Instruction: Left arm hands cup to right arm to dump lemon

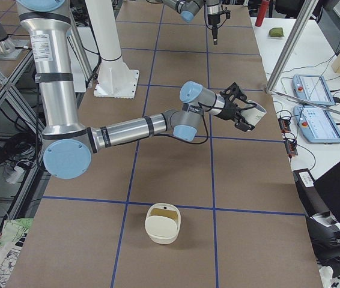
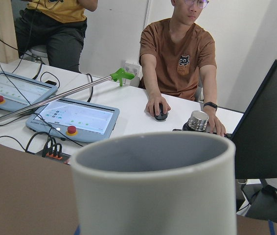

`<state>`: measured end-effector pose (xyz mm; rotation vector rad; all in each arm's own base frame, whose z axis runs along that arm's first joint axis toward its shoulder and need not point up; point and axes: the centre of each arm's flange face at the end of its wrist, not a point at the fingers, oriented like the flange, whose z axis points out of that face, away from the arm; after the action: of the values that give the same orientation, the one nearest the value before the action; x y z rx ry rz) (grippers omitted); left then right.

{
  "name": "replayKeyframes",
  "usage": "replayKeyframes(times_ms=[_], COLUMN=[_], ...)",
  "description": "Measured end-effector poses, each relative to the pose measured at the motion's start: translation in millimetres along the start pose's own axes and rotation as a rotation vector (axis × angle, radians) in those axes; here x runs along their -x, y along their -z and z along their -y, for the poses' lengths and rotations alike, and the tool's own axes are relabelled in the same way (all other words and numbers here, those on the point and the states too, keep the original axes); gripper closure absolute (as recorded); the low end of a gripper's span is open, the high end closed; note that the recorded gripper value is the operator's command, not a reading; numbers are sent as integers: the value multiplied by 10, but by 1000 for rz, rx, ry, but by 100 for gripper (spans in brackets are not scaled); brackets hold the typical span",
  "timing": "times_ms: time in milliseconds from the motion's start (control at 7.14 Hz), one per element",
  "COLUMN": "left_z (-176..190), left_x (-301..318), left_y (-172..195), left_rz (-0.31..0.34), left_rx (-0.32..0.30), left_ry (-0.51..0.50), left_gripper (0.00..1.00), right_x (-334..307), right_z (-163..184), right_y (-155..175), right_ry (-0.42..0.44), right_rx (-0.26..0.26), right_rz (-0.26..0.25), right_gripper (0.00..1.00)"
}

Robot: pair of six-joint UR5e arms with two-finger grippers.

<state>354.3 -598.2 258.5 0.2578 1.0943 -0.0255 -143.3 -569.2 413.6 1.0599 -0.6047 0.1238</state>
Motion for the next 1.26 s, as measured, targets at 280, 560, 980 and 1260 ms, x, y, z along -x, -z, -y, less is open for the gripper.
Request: replayKeyframes(times_ms=[280,560,980,1260], left_z=[-27,39,87,100], left_x=[-97,-360,-939,-1321], left_y=[3,89,377,571], left_rz=[-26,-44,-131,-179], left_rx=[52,62,108,130], left_ry=[24,134,295,377], left_gripper=[0,0,0,0], right_x=[1262,2571,3811,4229], right_z=[-121,-233,-428,-527], right_y=[-255,-195,169,254], right_ry=[89,159,179,191], right_rx=[-41,-91,-167,-200], right_rz=[-74,-116,-135,-153], right_gripper=[73,73,73,73])
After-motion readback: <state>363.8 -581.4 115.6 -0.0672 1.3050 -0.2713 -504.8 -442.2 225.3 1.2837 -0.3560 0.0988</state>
